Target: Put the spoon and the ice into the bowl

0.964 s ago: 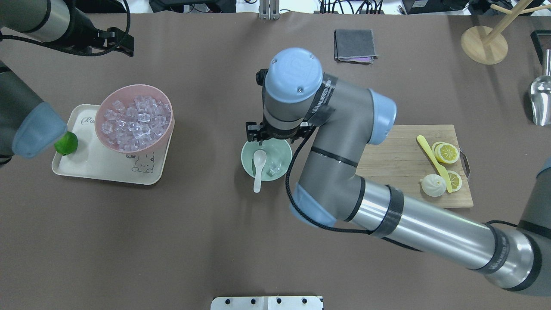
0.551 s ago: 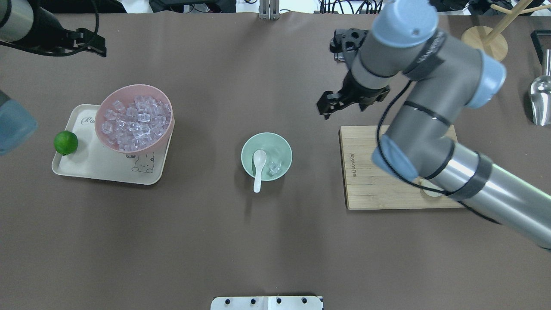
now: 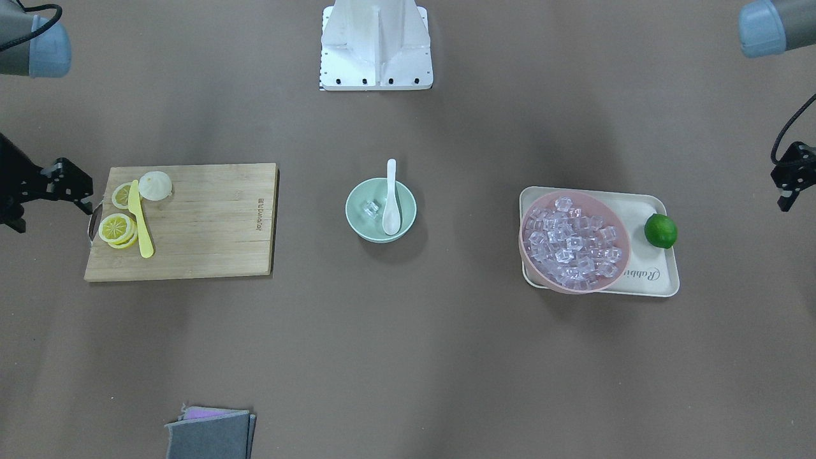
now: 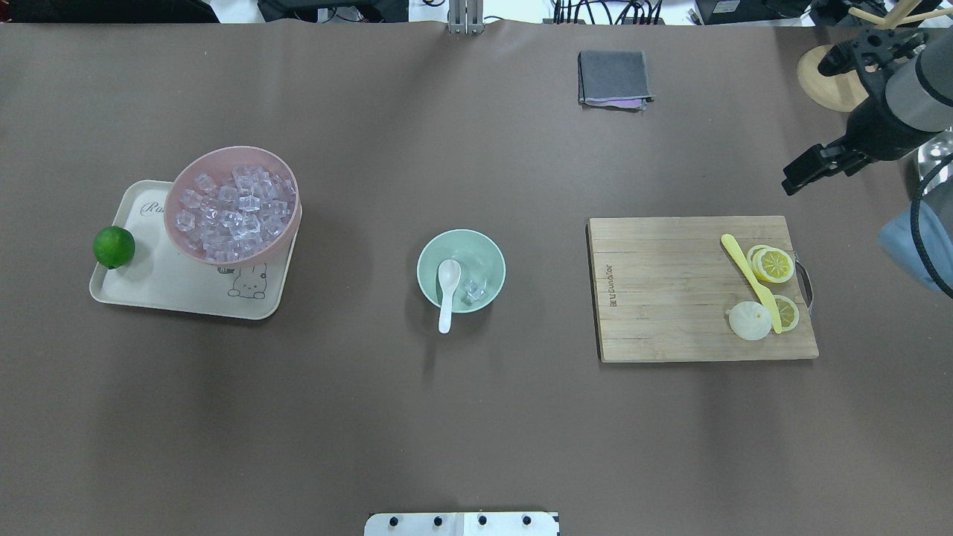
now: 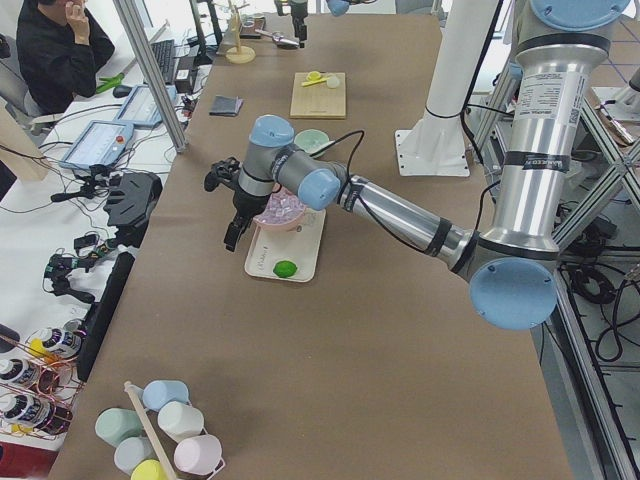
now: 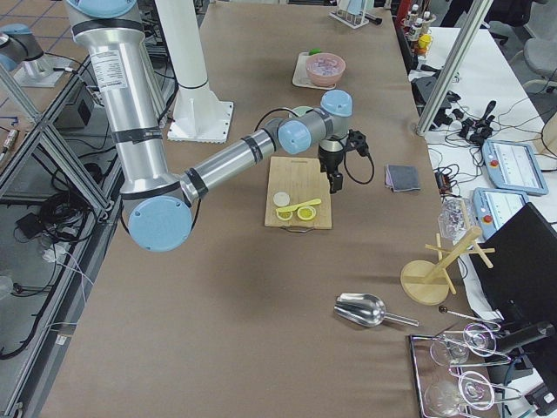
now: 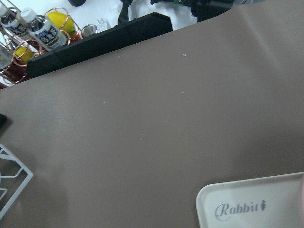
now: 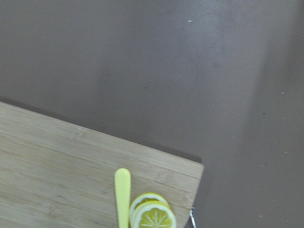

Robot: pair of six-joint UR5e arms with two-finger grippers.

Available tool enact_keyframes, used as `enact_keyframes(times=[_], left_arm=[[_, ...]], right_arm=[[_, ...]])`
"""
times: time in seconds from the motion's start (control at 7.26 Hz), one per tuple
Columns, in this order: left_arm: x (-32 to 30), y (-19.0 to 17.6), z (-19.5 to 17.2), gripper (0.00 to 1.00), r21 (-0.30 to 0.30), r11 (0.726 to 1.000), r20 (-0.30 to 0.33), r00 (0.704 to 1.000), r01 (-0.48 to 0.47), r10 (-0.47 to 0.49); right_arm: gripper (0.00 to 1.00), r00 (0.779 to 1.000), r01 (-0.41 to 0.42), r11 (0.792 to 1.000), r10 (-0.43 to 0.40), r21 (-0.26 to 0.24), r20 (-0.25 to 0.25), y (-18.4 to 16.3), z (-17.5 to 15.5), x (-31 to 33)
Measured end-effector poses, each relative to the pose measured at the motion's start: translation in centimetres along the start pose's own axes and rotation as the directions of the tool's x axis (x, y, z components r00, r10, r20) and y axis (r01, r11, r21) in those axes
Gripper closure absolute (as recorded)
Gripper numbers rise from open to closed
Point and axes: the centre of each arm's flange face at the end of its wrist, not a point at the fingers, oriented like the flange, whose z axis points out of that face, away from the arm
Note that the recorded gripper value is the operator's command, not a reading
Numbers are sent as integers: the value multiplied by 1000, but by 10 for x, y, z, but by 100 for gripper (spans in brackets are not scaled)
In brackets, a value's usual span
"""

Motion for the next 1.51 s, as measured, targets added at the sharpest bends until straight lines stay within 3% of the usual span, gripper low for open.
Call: enact_keyframes(times=[0.14, 0.28, 0.55, 0.69, 0.83, 1.1, 1.51], left_arm=[[-36, 29, 7, 2, -31, 999, 32, 999, 27, -26], [-67, 49, 9, 2, -49, 998, 36, 999, 43, -41], [-114, 74, 7, 2, -103, 985, -86, 985, 137, -146], [-126, 84, 9, 2, -138, 974, -158, 967, 181, -202], [-132, 92, 13, 2, -162, 965, -191, 953, 204, -234], [-135, 95, 21, 2, -181, 960, -204, 946, 216, -251], [-137, 93, 25, 2, -190, 957, -203, 945, 220, -258]], right_arm=[[0, 999, -27, 1000, 27, 0, -30, 0, -2, 42], [0, 1000, -22, 1000, 22, -16, -20, 8, -4, 90], [0, 996, -29, 998, 33, -51, 85, 63, -2, 187], [0, 992, -59, 996, 66, -62, 109, 105, 0, 228], [0, 986, -116, 991, 122, -66, 109, 144, -2, 261], [0, 972, -205, 977, 211, -64, 100, 195, -6, 294], [0, 966, -231, 970, 238, -72, 98, 204, -6, 296]])
